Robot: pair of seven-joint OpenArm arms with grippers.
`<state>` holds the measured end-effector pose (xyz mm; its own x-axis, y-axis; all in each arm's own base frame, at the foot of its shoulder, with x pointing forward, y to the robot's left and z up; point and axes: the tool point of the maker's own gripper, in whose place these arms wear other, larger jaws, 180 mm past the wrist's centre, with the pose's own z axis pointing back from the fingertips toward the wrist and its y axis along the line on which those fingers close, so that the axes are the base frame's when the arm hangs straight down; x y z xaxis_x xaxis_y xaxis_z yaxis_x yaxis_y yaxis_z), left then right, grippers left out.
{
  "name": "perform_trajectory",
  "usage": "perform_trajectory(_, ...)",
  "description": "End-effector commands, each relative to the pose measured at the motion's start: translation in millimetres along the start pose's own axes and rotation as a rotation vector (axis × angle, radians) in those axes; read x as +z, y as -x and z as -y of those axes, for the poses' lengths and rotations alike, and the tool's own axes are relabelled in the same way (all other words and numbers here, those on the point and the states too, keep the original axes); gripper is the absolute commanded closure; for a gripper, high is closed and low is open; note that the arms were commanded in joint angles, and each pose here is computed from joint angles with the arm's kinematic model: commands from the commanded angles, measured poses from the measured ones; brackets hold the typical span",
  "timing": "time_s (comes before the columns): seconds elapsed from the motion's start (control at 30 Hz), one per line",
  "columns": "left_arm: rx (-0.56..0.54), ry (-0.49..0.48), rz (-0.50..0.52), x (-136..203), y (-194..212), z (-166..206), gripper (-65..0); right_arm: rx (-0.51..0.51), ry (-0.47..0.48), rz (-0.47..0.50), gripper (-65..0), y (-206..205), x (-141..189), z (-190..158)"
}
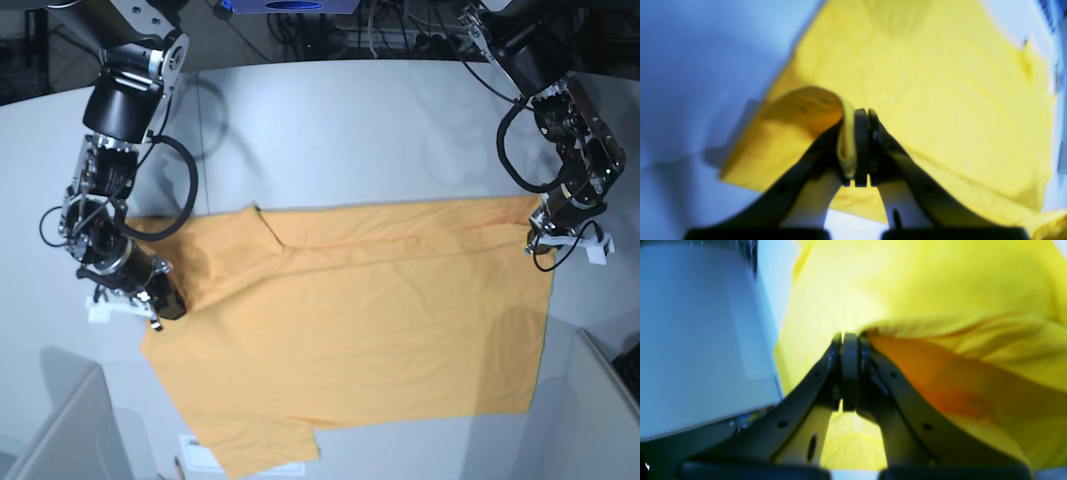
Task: Fold the T-shirt properly
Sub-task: 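Lower the shirt and regrasp the shoulder edge with both grippers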
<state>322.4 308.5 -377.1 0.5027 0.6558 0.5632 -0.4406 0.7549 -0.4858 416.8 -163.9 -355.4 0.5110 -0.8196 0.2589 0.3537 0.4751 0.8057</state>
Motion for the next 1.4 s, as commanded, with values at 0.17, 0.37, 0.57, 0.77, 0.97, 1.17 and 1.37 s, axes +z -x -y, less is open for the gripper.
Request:
perform_trajectory(0.17,-0.010,0.028,0.028,-12.5,-21.9,16.0,0.0,-0.030,0.005,0.029,0.0,-19.5,-13.7,0.4)
perform_trajectory(0.37,-0.006,0.023,0.021,-13.6,-19.9,13.1,0.0,0.035,0.014,-0.001,0.0,-14.5,-22.0,-8.7)
perform_trajectory(0.57,-0.005,0.022,0.024,-13.9,-22.5,12.7,0.0,0.050,0.023,0.024,0.0,-23.7,-21.1,-7.5)
perform_trajectory(0.77,-0.008,0.024,0.030,-13.0,-24.7,14.2,0.0,0.070,0.011,-0.010,0.0,-21.4,-29.0,-10.3)
perform_trajectory(0.97,-0.009,0.025,0.031,-12.8,-25.1,14.4,0.0,0.146,-0.005,-0.055,0.0,-7.1,-36.7,-22.4)
perform_trajectory(1.17,-0.006,0.024,0.024,-14.1,-22.9,13.6,0.0,0.147,-0.005,-0.052,0.0,-7.9,-36.9,-22.8)
perform_trajectory(1.37,-0.005,0.023,0.025,-14.0,-23.1,13.2,0.0,0.150,0.011,-0.039,0.0,-18.4,-31.8,-16.5)
